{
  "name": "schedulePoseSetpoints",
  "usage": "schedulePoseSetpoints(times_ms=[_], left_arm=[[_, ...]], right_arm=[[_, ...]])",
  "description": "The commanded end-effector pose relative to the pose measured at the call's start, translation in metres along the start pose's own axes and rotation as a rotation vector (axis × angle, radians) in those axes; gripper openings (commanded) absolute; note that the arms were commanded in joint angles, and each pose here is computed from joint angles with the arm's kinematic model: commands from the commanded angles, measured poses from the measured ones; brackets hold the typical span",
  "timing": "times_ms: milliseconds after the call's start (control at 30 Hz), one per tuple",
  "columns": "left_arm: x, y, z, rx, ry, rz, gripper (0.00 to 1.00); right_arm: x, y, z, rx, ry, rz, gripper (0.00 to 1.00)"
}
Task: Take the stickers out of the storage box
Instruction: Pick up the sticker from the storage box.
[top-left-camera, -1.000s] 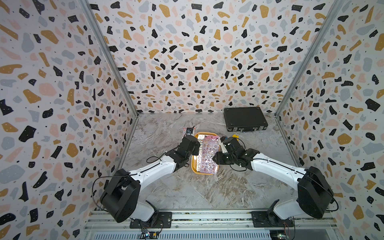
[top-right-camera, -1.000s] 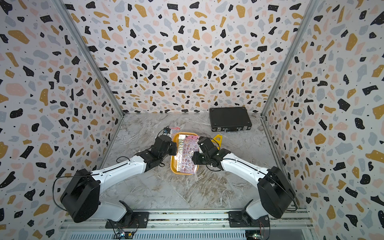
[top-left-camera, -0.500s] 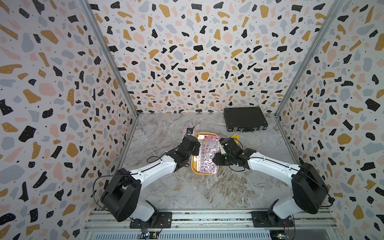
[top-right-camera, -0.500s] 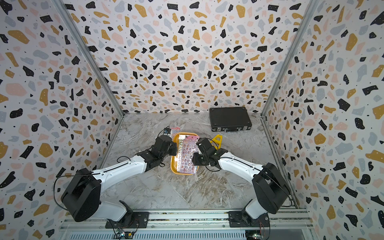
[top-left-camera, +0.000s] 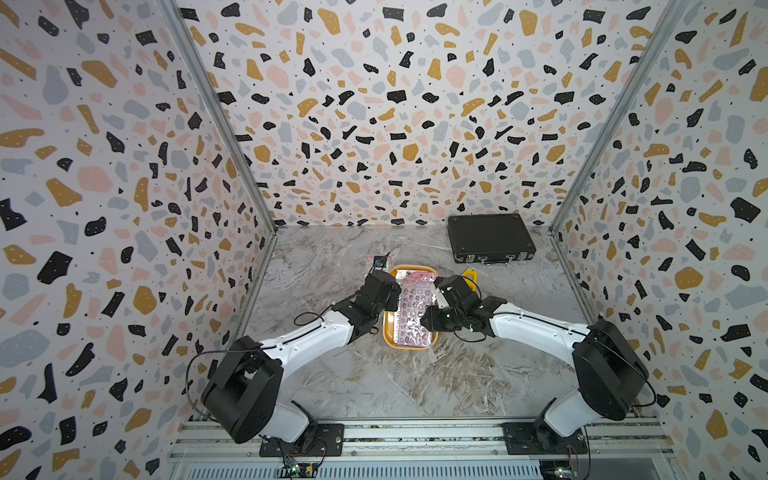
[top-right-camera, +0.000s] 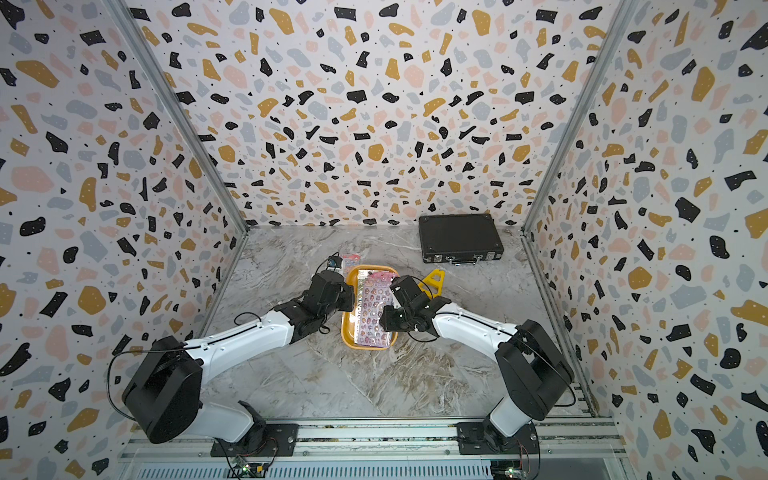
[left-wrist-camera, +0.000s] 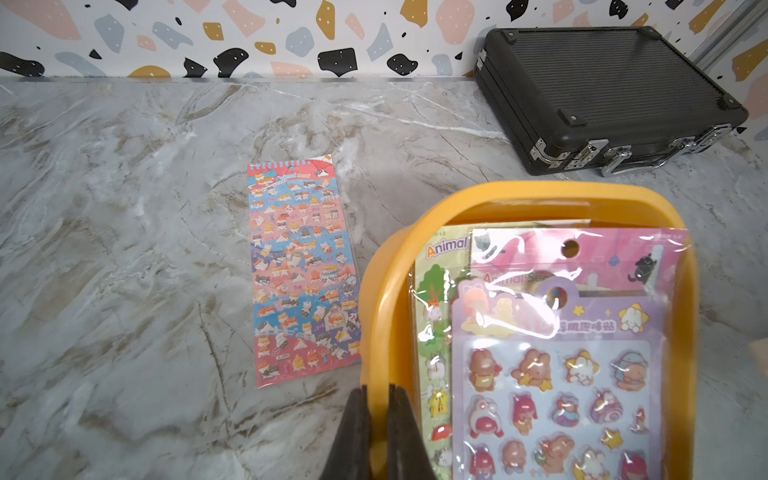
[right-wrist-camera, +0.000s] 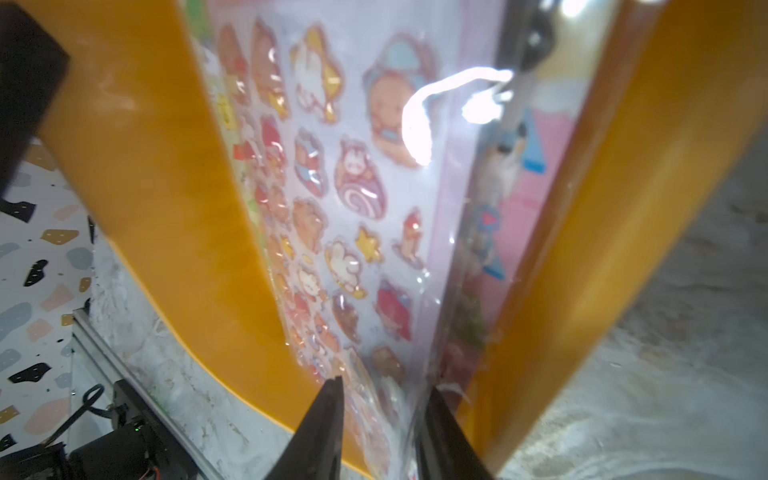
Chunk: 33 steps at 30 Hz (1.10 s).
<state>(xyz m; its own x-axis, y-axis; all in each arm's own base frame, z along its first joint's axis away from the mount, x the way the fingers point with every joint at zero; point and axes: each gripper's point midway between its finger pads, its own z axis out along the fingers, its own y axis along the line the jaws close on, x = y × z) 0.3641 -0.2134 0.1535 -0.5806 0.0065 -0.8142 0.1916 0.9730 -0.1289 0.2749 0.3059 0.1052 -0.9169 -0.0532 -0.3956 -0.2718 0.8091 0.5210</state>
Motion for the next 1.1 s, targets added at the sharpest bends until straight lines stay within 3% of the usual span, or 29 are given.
schedulePoseSetpoints(times_ms=[0,367,667,867,1067], left_arm=[[-0.024,-0.01,-0.003,0.026,-0.064,-0.012,0.0],[-0.025,-0.01,-0.004,0.026,-0.069,-0.013,0.0],[-0.026,-0.009,-0.005,0.022,-0.073,-0.015,0.0],[-0.026,-0.005,-0.006,-0.001,-0.075,-0.011,0.0],[-0.027,0.011,-0.009,-0.09,-0.073,0.003,0.0]], right_arm=[[-0.013,0.023,-0.014,-0.103,-0.054,-0.014,0.32],[-0.009,0.03,-0.003,-0.167,-0.031,-0.005,0.22],[-0.016,0.038,0.004,-0.212,-0.047,-0.003,0.23],[-0.017,0.043,-0.004,-0.226,-0.055,-0.028,0.01],[-0.024,0.065,-0.041,-0.291,-0.097,-0.105,0.0]])
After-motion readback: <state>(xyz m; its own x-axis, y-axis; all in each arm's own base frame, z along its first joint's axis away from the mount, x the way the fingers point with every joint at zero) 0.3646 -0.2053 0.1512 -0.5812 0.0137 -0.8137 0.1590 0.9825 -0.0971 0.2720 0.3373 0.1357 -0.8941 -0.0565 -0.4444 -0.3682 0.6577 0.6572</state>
